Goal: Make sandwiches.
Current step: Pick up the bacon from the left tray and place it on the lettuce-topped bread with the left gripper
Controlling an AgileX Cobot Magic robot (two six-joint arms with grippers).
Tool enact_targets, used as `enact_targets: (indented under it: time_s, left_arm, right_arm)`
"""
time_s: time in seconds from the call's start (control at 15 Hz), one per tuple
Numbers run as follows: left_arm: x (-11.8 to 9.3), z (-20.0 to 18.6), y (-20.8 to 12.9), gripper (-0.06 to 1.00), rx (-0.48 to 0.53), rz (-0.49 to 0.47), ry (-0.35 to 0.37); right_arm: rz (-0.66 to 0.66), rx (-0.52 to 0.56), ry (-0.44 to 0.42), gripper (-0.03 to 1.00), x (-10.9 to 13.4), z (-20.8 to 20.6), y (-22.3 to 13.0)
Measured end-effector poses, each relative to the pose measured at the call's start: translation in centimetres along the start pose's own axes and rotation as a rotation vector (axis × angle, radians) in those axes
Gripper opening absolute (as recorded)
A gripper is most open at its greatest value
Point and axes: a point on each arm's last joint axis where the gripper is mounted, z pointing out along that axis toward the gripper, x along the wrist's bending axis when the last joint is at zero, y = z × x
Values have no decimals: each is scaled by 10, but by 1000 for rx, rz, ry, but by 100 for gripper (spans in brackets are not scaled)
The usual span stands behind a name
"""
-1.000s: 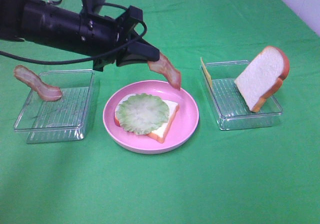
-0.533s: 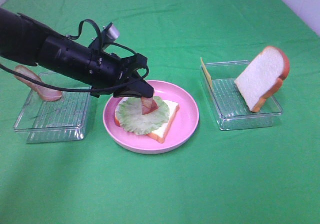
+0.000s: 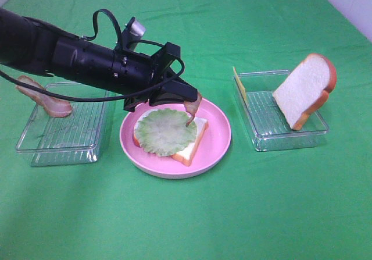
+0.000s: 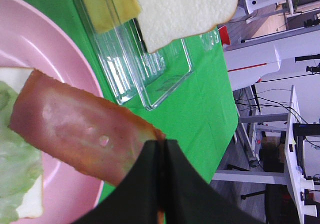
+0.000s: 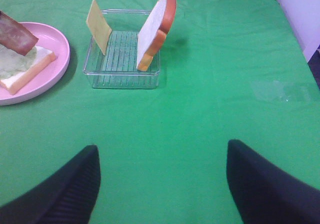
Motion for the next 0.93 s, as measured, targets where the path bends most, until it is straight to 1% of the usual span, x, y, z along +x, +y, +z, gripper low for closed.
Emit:
enact_targets:
  time_s: [0.2, 0.4, 0.47, 0.6, 0.67, 0.73, 0.87, 0.93]
  left_arm:
    - [-9, 10, -8, 0, 18, 37, -16]
    - [-9, 10, -7, 0, 5, 62, -10]
    - [-8, 10, -7, 0, 6, 76, 7]
    - [-2, 9, -8, 0, 28, 127, 67]
    - [2, 9, -8, 0, 34, 146, 110]
    - [13, 2, -4, 0, 35, 154, 163]
    - [24, -9, 5, 0, 7, 133, 188]
    - [26, -12, 7, 0, 0, 127, 192]
  right_arm:
    - [0, 0, 0, 68, 0, 0, 0]
    - [1, 0, 2, 68, 0, 0, 0]
    - [1, 0, 2, 68, 0, 0, 0]
    - [1, 0, 2, 68, 0, 0, 0]
    - [1, 0, 2, 68, 0, 0, 0]
    - [1, 0, 2, 68, 0, 0, 0]
    - [1, 0, 2, 68, 0, 0, 0]
    - [1, 0, 2, 68, 0, 0, 0]
